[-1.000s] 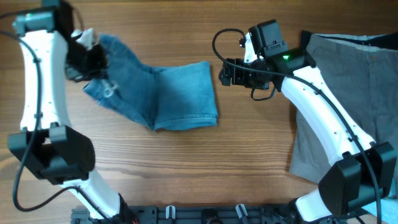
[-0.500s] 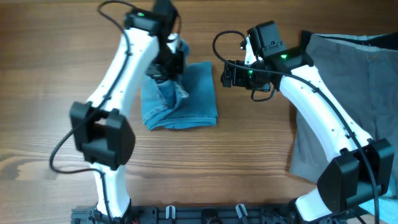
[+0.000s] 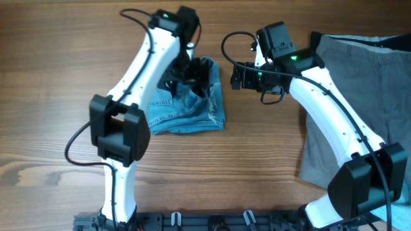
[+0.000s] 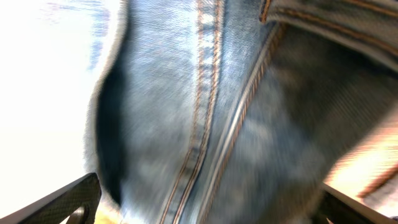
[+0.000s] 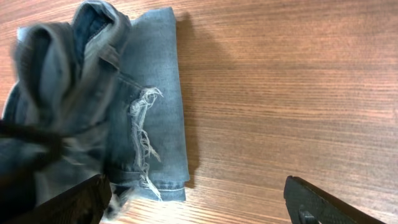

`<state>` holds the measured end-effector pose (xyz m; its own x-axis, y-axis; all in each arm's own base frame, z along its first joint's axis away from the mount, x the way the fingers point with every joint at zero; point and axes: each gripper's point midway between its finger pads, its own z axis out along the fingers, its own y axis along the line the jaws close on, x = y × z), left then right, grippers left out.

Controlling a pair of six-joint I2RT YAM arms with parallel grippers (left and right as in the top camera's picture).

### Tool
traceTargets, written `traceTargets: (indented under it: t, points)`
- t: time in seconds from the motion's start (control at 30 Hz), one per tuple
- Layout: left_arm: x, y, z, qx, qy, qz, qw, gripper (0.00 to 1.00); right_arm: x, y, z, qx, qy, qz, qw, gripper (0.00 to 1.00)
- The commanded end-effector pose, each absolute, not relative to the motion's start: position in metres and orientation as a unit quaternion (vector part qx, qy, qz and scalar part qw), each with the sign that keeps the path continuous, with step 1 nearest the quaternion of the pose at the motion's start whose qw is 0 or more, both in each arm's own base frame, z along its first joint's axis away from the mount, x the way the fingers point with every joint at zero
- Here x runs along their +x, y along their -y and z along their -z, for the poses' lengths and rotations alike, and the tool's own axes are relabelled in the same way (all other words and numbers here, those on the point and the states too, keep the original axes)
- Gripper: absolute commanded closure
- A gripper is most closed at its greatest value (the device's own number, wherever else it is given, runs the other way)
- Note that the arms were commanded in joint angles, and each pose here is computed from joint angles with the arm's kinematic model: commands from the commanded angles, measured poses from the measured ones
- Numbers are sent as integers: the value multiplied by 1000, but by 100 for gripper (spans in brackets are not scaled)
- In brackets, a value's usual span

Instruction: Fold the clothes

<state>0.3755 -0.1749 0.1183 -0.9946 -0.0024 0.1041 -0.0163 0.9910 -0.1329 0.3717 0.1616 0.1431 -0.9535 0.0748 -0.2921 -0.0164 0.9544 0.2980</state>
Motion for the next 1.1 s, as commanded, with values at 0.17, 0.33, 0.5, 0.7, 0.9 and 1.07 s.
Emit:
traceTargets:
  t: [0.17, 0.33, 0.5, 0.7, 0.9, 1.07]
  points:
    - [391, 120, -188, 80, 991, -109, -17, 3, 375, -213, -168, -104, -937, -288, 171, 26]
    - [390, 137, -196, 85, 979, -185, 0, 3, 383, -228, -183, -105, -918, -332, 188, 25]
    - [390, 135, -196, 60, 982, -179, -6, 47, 379, -253, -200, -166, -886, -380, 208, 78]
    - [383, 133, -214, 18, 983, -180, -32, 77, 358, -278, -160, -191, -902, -350, 167, 96]
    - [372, 112, -256, 15, 985, -140, -103, 64, 335, -289, -45, -146, -943, -296, 34, 96]
    - [360, 93, -261, 23, 990, -92, -106, 51, 321, -273, 25, -8, -962, -261, -78, 96]
